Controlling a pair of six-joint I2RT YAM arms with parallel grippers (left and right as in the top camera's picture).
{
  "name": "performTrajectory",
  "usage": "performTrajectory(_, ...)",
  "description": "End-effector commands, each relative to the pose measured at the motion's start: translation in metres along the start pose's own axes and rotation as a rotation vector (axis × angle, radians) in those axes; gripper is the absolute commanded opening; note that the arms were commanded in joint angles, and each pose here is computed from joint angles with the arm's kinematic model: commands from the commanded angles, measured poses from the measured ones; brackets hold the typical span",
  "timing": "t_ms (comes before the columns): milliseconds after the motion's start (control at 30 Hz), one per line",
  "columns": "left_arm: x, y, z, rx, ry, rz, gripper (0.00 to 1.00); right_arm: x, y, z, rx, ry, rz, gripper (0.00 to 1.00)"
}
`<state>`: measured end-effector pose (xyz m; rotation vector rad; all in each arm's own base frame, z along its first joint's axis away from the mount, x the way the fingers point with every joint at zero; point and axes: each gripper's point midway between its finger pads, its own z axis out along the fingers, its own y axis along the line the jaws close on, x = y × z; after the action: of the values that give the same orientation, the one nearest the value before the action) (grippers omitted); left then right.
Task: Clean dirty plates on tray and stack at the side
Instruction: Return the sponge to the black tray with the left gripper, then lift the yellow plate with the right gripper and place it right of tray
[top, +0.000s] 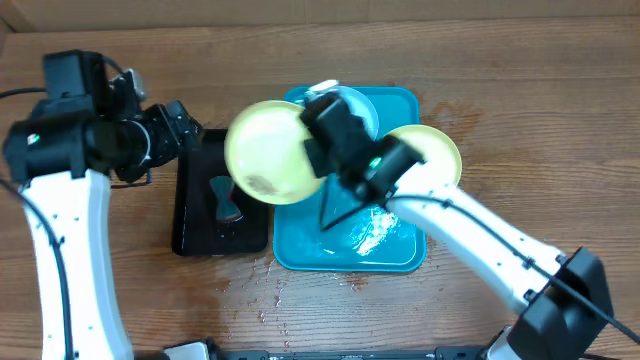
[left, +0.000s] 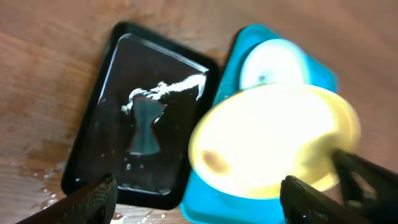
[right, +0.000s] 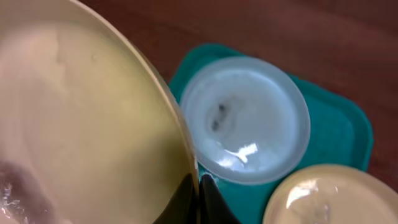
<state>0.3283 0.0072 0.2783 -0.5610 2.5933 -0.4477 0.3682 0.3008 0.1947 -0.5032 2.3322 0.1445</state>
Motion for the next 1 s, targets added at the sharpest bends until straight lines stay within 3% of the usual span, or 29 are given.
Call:
performTrajectory(0, -0.002, -0.021, -0.032, 0.089, -0.069, 0.057, 0.85, -0.02, 0.012, -0.014, 0.108, -0.126, -0.063, 0.04)
performTrajectory(367, 0.008, -0.028, -0.067, 0.111, -0.161, 0.107, 0.95, -0.037, 0.043, -0.031, 0.461, -0.384, -0.107, 0.04)
performTrajectory(633, 0.012, -0.027, -0.065, 0.107, -0.142, 0.101, 0.95, -0.035, 0.069, -0.058, 0.534, -0.431, -0.246, 0.04)
performTrajectory(967, 0.011, -0.032, -0.066, 0.136, -0.144, 0.108, 0.95, -0.03, 0.08, -0.069, 0.545, -0.451, -0.262, 0.04)
